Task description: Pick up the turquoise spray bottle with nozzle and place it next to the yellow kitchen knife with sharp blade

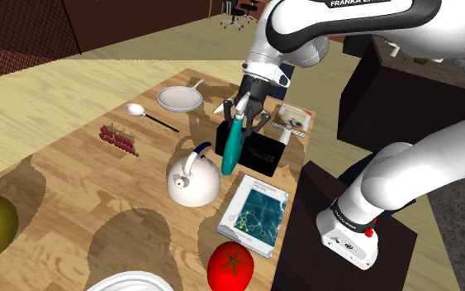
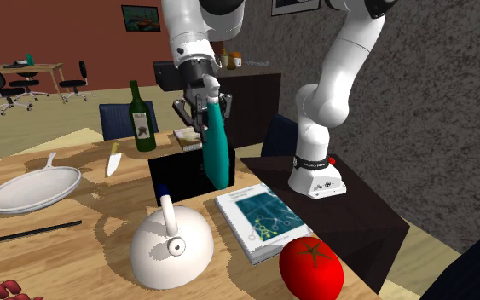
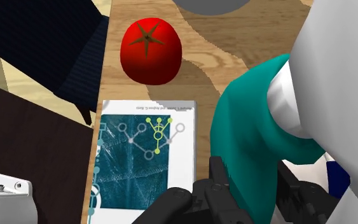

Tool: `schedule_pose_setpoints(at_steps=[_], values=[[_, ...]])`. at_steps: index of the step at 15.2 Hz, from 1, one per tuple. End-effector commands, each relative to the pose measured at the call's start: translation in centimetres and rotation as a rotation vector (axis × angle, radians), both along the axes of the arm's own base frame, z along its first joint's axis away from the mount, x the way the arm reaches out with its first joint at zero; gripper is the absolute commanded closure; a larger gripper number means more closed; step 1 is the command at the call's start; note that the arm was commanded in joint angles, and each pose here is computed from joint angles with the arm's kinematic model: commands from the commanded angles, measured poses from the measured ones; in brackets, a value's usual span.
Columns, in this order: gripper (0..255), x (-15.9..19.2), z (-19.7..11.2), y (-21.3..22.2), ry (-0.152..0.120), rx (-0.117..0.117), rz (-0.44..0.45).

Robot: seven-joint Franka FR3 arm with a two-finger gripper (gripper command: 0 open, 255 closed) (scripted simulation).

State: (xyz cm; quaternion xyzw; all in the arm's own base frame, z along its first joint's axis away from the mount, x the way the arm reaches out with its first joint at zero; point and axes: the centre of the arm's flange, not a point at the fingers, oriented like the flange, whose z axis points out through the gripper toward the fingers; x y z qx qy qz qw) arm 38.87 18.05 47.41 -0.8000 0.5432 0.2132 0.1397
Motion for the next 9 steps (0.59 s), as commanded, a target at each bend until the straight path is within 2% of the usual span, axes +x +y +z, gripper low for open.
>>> schedule_pose_setpoints(at_steps=[1, 9], values=[[255, 0.0, 1.0, -0.1, 0.000, 0.000, 0.000], [255, 0.0, 5.2, -0.1, 0.000, 0.000, 0.000]])
